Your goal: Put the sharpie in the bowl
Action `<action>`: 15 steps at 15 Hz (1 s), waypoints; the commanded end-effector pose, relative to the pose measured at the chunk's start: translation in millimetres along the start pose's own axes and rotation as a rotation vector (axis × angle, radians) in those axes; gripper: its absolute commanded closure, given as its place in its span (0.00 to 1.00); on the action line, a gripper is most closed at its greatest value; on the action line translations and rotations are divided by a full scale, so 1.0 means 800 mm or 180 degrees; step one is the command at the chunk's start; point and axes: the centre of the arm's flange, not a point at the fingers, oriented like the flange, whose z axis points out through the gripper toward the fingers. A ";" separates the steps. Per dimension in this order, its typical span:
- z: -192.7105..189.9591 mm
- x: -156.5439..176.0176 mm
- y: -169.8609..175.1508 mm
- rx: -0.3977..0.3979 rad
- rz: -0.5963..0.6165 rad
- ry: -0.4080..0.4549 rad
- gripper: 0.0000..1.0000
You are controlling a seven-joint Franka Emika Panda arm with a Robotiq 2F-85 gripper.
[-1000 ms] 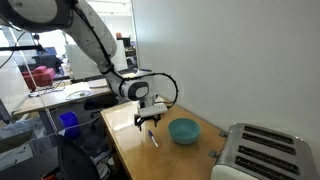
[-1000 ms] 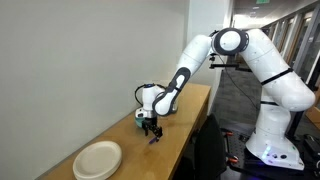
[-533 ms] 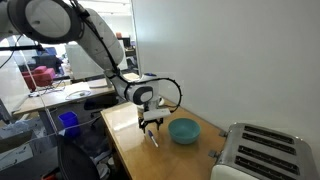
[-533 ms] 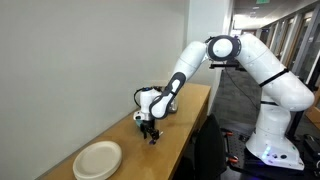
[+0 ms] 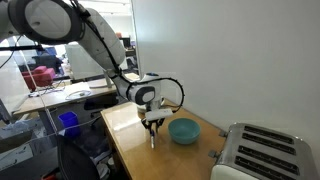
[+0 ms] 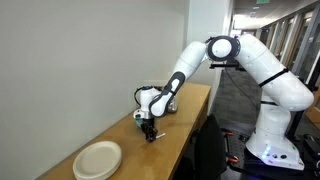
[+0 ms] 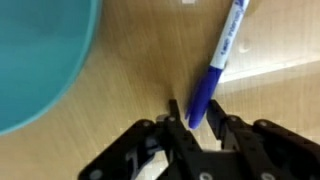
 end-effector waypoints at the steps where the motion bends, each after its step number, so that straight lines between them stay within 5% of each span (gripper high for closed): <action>1: -0.001 0.001 -0.002 0.0041 0.0055 -0.0058 0.93; 3: -0.002 0.001 -0.003 0.0061 0.0076 -0.0058 1.00; 9: -0.017 0.016 -0.025 0.0200 0.0121 -0.0287 0.95; 15: -0.048 0.038 -0.032 -0.0028 -0.0054 -0.0927 0.95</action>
